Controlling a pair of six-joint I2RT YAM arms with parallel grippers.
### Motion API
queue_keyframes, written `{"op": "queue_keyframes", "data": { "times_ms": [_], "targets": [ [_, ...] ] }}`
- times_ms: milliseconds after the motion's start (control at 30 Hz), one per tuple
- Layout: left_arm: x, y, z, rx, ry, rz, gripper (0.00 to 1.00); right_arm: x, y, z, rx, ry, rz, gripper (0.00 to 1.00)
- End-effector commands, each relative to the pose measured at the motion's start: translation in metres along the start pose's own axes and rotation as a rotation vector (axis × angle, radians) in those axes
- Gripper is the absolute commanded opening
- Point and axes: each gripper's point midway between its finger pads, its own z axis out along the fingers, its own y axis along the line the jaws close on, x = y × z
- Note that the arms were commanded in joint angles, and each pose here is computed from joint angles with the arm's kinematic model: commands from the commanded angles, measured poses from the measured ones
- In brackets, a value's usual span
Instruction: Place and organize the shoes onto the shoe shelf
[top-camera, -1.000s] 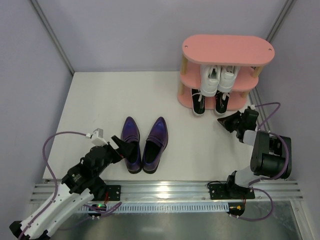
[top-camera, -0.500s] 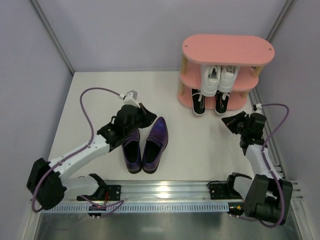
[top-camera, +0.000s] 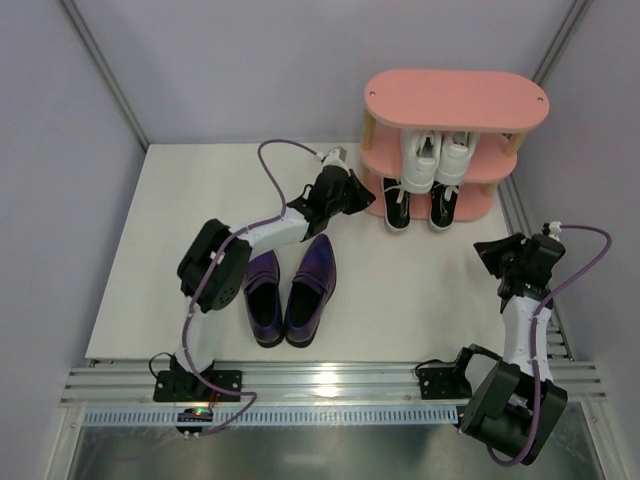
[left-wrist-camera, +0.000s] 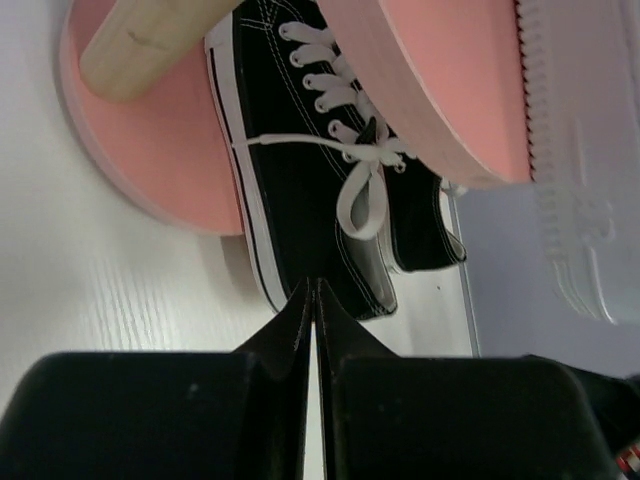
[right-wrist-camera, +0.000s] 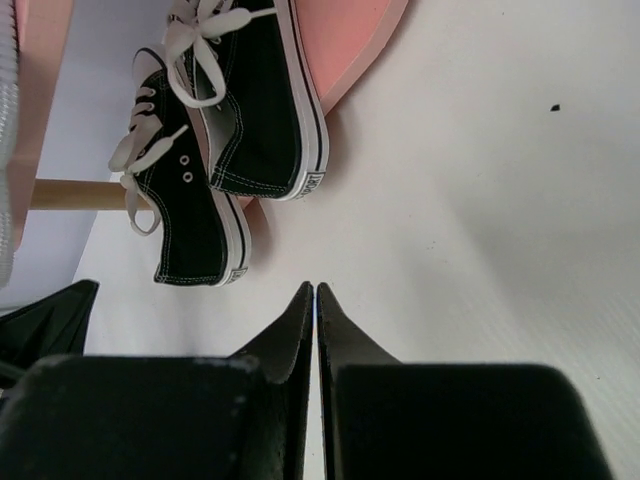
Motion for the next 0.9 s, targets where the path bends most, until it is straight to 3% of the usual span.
{"op": "queue_keyframes", "data": {
  "times_ms": [0,333,867],
  "targets": [
    [-0.034,-0.035,0.02,0.04,-0.093,0.011,0.0,-0.023,0.02,-0.013,-0.05,-0.046,-0.025,0.04],
    [-0.021,0.036,0.064,-0.311,-0.159,0.028,0.0,-0.018,0.016,-0.013,-0.044,-0.033,-0.018,0.04],
    [0.036,0.059,0.113,-0.358,-0.073,0.042,0.0,-0.012,0.012,-0.012,-0.047,-0.027,-0.014,0.04]
  ]
}}
